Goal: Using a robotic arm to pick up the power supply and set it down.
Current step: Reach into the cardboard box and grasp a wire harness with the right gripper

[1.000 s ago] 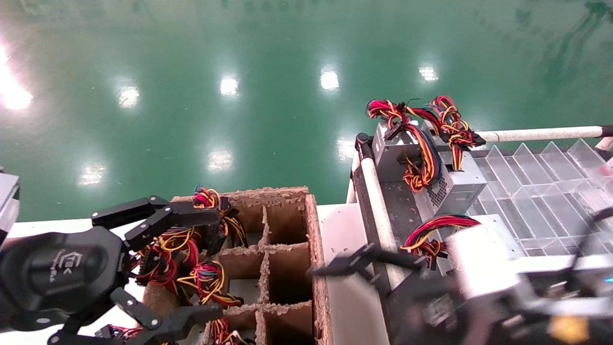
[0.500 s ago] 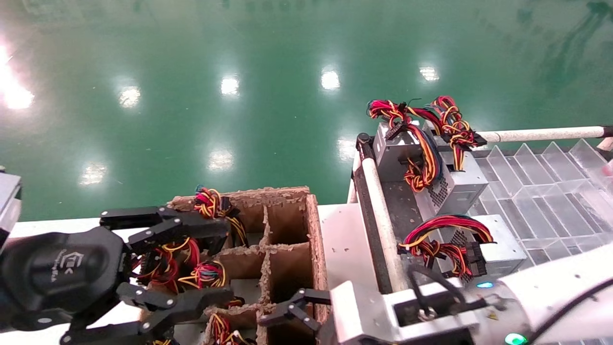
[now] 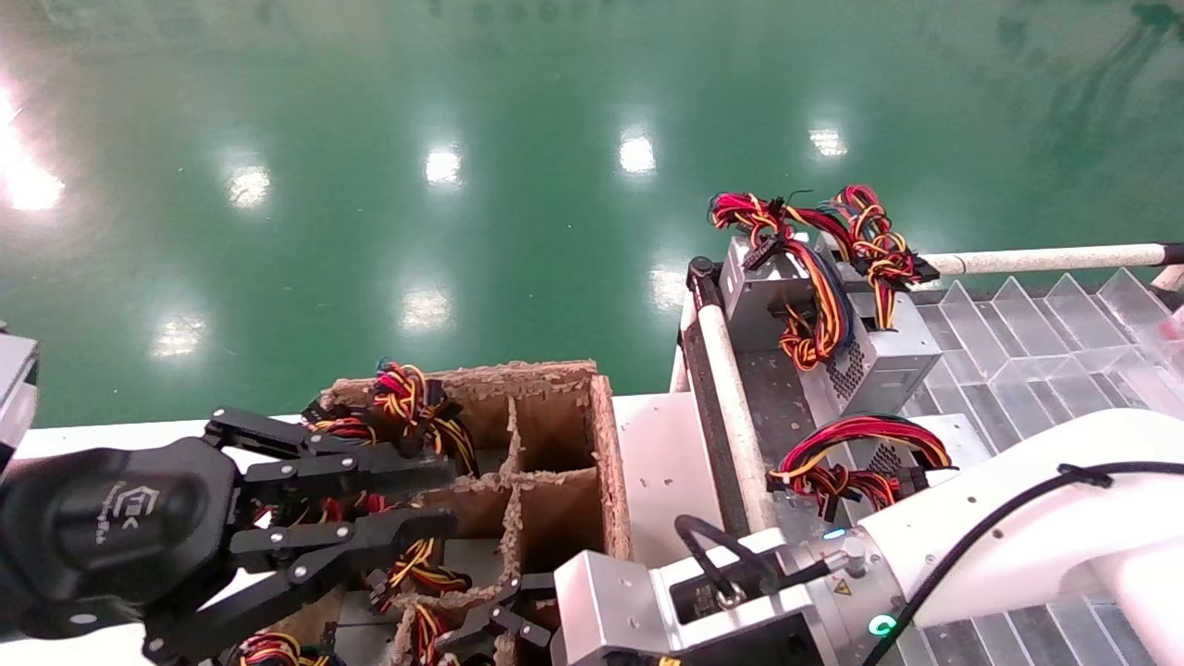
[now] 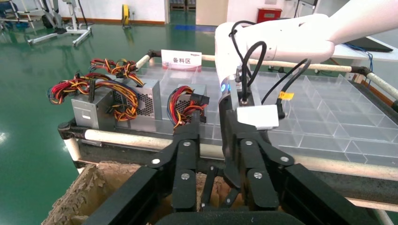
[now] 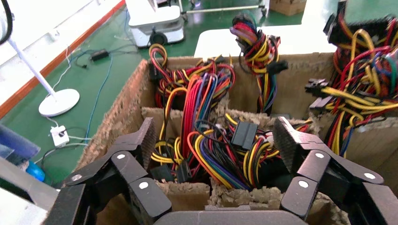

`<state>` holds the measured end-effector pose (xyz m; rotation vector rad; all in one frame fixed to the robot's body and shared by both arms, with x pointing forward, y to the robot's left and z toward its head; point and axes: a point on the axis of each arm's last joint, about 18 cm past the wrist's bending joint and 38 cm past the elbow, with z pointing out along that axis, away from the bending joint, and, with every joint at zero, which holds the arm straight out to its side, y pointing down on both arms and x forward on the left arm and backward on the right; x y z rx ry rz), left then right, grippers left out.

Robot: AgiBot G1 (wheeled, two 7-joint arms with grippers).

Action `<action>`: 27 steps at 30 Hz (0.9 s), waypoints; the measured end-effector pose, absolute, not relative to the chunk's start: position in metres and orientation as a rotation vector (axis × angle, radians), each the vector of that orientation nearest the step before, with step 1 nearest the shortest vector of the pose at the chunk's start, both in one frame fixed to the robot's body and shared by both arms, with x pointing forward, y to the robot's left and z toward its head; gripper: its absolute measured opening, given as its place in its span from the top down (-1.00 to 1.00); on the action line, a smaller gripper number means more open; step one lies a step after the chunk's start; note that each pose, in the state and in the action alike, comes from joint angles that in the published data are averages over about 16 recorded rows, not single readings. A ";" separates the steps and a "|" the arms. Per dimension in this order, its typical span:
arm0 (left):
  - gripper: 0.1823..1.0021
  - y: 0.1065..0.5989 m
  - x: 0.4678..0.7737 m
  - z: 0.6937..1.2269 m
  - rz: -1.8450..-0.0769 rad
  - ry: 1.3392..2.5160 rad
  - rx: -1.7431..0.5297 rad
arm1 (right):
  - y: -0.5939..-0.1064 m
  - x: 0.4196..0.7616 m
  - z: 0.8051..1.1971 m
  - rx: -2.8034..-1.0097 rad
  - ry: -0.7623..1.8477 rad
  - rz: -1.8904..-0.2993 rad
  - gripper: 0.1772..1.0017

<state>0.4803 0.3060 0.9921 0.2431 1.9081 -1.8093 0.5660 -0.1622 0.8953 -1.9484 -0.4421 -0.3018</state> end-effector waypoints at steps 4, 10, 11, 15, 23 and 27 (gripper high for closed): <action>0.62 0.306 0.480 0.992 -1.809 1.908 0.243 | -0.161 0.569 0.894 -1.968 -0.452 -0.307 -0.75; 0.82 0.306 0.480 0.992 -1.809 1.908 0.243 | -0.163 0.574 0.893 -1.991 -0.457 -0.326 -0.51; 0.85 0.306 0.480 0.992 -1.809 1.908 0.243 | -0.163 0.574 0.893 -1.993 -0.457 -0.329 -0.45; 0.92 0.306 0.480 0.992 -1.809 1.908 0.243 | -0.164 0.576 0.894 -1.997 -0.457 -0.342 -0.21; 0.98 0.306 0.480 0.992 -1.809 1.908 0.243 | -0.165 0.579 0.895 -1.997 -0.465 -0.364 0.24; 0.98 0.306 0.480 0.992 -1.809 1.908 0.243 | -0.165 0.580 0.898 -1.995 -0.473 -0.372 0.46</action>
